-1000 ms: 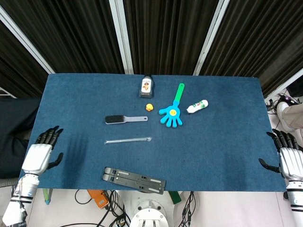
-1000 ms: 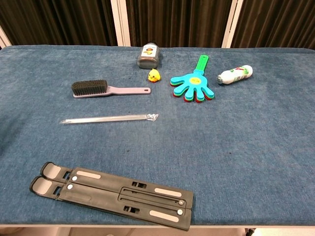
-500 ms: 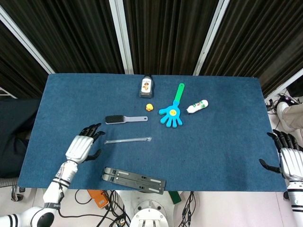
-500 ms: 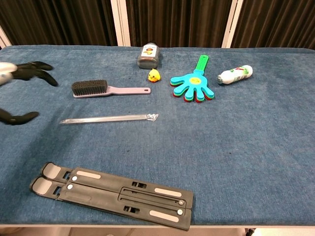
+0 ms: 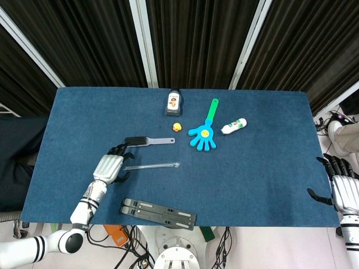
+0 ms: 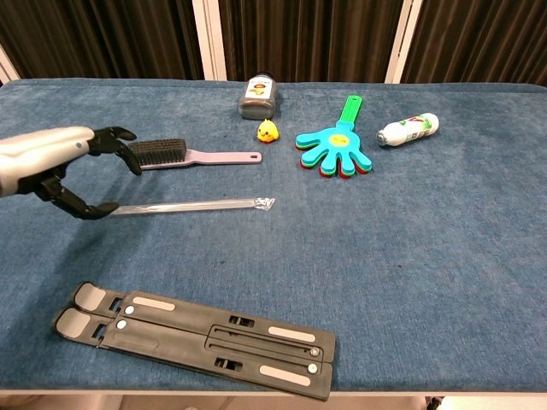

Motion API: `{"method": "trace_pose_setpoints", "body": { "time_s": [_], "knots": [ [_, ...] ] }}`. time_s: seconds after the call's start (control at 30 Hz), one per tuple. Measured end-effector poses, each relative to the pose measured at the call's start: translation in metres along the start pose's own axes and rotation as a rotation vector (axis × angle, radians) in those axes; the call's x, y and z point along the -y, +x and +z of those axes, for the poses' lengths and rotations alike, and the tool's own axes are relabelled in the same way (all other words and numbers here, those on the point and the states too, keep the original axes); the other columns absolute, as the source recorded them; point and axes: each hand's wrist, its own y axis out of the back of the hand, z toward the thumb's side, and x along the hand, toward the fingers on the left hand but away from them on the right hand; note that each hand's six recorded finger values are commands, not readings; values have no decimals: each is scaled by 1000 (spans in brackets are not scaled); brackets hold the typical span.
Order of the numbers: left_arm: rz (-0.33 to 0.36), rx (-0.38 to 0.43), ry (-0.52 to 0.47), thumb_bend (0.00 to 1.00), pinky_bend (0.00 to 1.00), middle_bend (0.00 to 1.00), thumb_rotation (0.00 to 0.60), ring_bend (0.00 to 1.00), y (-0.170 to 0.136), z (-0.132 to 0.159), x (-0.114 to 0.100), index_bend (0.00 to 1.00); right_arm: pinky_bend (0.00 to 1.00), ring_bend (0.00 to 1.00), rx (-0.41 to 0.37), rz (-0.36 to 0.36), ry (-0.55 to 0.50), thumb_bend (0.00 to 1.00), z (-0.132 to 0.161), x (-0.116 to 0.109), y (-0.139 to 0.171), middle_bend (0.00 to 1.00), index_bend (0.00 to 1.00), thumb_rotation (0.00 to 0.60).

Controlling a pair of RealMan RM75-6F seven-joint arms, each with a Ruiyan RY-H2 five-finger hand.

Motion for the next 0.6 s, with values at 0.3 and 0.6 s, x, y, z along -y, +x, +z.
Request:
{"method": "trace_pose_setpoints", "body": {
  "time_s": [0.3,0.6],
  "knots": [
    [-31,-6,11,278,122,0,600,0,13,7,17,377,33,109,1,0,1,305,0,0,0,137,209,600],
    [-30,9,24,280,122,0,600,0,23,20,20,421,33,109,1,1,3,306,0,0,-1,137,209,600]
  ]
}}
